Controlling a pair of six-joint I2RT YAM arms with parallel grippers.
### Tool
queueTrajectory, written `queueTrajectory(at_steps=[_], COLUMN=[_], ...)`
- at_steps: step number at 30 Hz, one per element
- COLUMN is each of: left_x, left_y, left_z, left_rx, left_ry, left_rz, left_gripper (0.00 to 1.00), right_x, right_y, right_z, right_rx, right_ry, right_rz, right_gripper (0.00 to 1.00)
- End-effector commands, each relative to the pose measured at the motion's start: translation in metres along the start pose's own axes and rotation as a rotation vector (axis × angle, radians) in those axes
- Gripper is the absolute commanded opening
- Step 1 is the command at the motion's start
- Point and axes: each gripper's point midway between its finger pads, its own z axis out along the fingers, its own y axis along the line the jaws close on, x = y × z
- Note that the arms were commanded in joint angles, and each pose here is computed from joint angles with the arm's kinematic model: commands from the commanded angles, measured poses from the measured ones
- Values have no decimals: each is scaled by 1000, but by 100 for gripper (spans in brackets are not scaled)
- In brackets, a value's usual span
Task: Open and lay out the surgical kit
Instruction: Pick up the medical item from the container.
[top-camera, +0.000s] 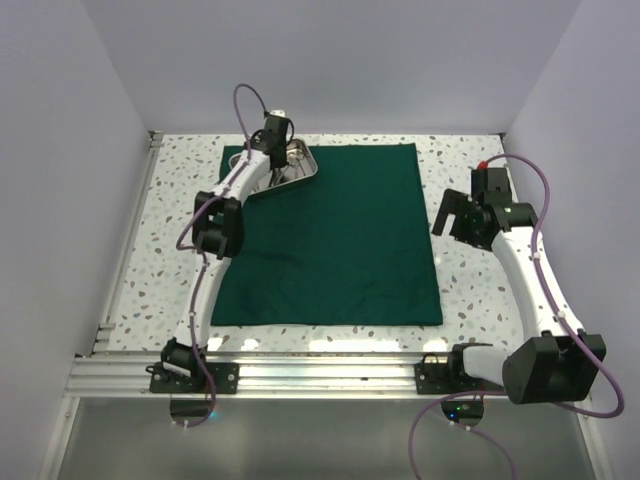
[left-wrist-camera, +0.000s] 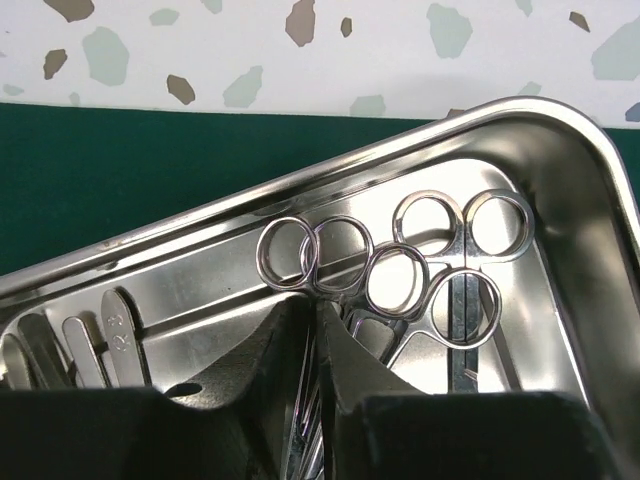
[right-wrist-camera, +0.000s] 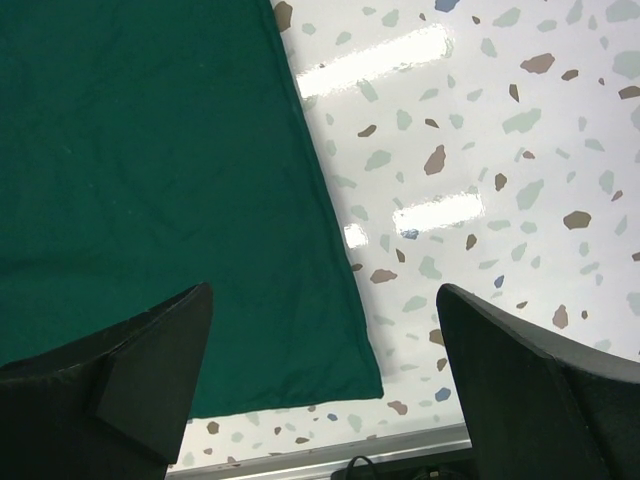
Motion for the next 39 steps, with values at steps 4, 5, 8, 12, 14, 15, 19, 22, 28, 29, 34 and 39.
queueTrajectory(at_steps=[4, 5, 8, 12, 14, 15, 19, 22, 28, 29, 34, 39], left_x=[137, 137, 137, 141, 138, 140, 127, 93, -4, -14, -69, -100], left_y=[21, 20, 18, 33, 25, 26, 22, 24, 17, 16, 13, 17], left_z=[9, 8, 11, 19, 16, 17, 10, -6, -43, -48, -75, -91], left_rx=[-221, -217, -156, -79, -13, 6, 132, 205, 308, 319, 372, 376], left_ry=[357, 355, 375, 418, 420, 431, 422, 335, 115, 91, -51, -134], left_rz=[278, 270, 205, 141, 137, 129, 19, -50, -75, -77, -114, -185], left_gripper=[27, 29, 21, 0, 0, 0, 0, 0, 0, 0, 0, 0], right_x=[-3, -3, -4, -4, -3, -3, -4, -8, -8, -7, -9, -9], right_y=[1, 1, 2, 1, 1, 2, 7, 8, 8, 9, 12, 11], right_z=[-10, -11, -13, -14, -13, -13, -14, -18, -20, -20, -25, -28], right_rx=[-8, -10, -14, -8, -12, -15, -36, -42, -49, -53, -72, -73], right_ry=[-27, -30, -33, -34, -31, -30, -25, -36, -43, -42, -52, -55], right_rz=[23, 22, 28, 25, 27, 28, 37, 40, 42, 46, 47, 42], right_gripper=[99, 99, 99, 99, 99, 99, 99, 99, 99, 99, 99, 99])
